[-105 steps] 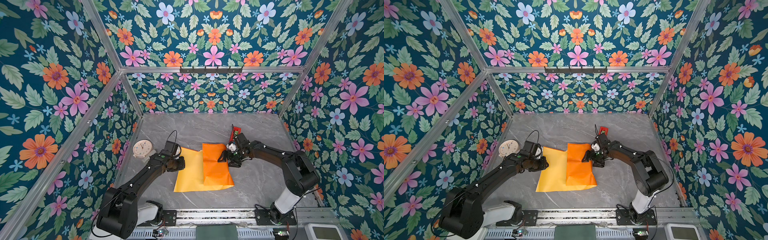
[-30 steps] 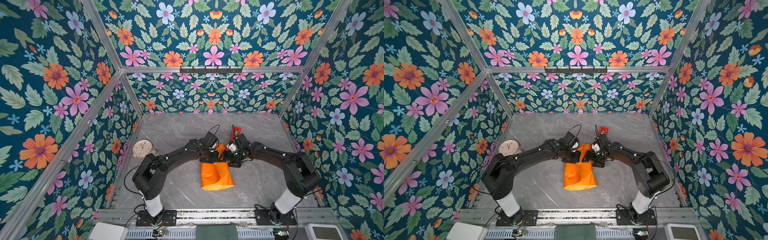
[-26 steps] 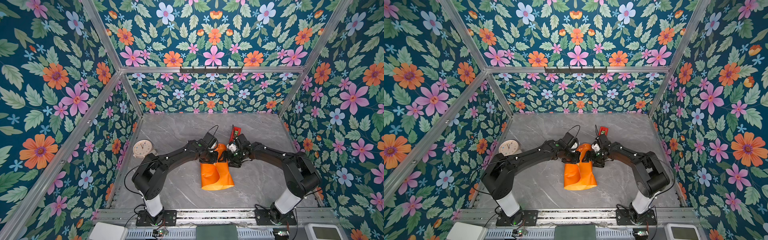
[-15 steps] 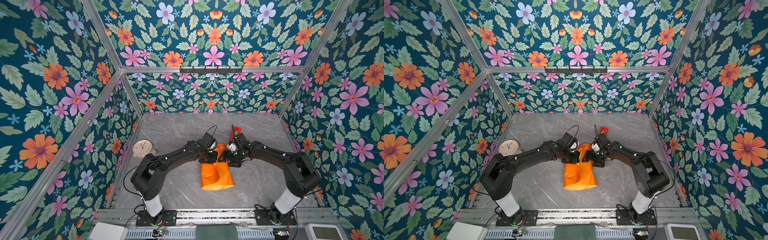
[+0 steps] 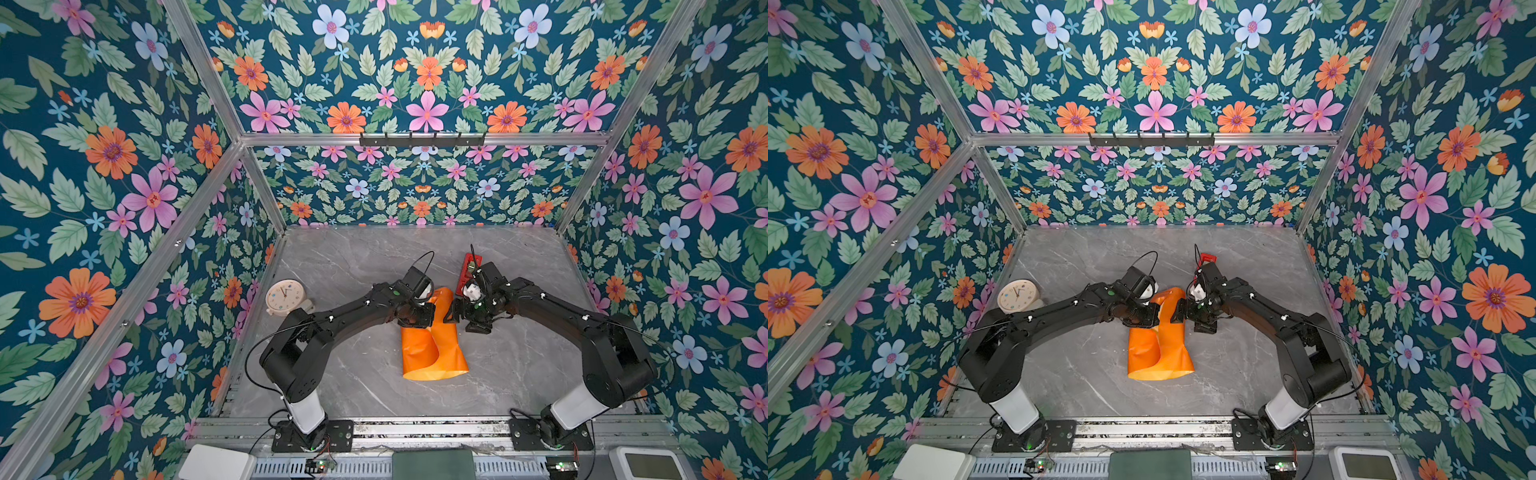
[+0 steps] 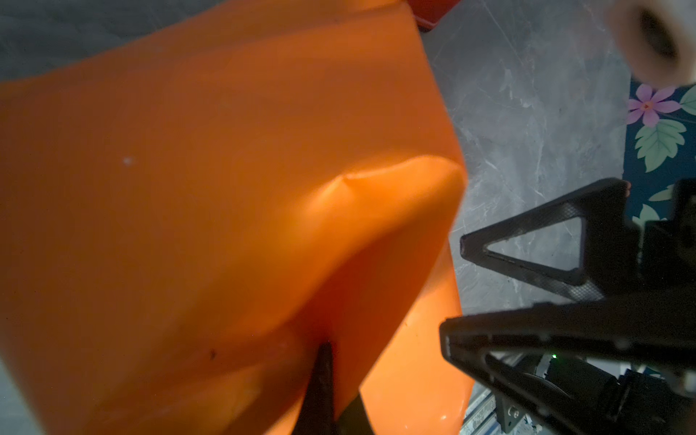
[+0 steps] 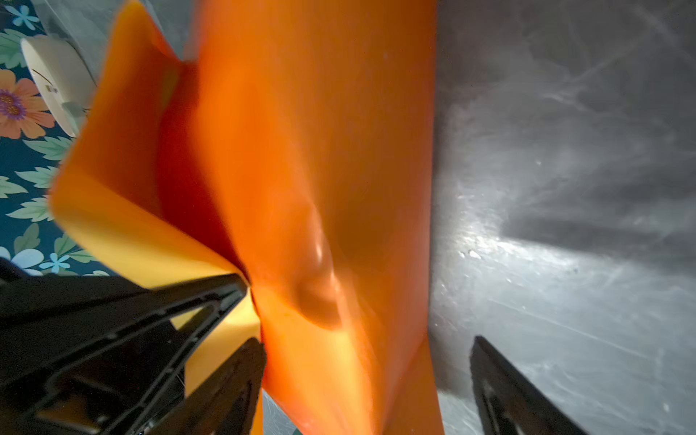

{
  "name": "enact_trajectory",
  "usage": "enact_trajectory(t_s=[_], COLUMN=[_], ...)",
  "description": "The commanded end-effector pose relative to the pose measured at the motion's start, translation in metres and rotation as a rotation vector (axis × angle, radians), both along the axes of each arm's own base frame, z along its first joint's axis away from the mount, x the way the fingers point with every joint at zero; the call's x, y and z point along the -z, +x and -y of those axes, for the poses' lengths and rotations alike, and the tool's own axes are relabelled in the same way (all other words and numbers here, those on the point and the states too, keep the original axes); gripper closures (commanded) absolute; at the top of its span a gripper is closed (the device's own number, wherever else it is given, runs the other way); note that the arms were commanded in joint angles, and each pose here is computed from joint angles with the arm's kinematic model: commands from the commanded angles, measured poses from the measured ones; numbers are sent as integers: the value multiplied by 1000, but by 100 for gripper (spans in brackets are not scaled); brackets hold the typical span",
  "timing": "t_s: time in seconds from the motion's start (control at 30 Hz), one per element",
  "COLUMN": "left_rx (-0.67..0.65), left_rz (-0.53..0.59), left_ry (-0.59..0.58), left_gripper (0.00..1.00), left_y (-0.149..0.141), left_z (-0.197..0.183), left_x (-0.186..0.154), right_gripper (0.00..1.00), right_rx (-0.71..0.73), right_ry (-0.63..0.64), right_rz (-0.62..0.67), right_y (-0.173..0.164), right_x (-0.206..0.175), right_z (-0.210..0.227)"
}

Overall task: Wrap a gift box in wrapping paper
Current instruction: Second fold the wrapping paper around the gift box.

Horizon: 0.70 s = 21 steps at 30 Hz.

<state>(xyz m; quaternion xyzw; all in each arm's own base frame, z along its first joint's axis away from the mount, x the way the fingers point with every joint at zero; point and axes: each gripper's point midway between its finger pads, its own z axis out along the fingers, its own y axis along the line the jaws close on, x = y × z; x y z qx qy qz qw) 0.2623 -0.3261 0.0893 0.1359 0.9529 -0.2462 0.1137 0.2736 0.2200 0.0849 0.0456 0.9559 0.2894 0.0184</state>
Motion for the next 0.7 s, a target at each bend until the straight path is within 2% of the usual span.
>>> enact_trajectory(t_s=[0.0,0.3,0.67], left_rx=[-11,-8,-7], left_rz=[-36,-33,-34], left_ry=[114,111,111], left_gripper=[100,100,100], left_y=[-9,-8,-8], left_z=[-22,-21,-22], left_x=[18,17,17], right_gripper=[14,11,1], right_rx=[-12,-20,-28], right_ry=[-1,144,162], right_rz=[-28,-48,-38], right_y=[-7,-2,1], right_x=[6,8,20], right_z=[4,-4,8])
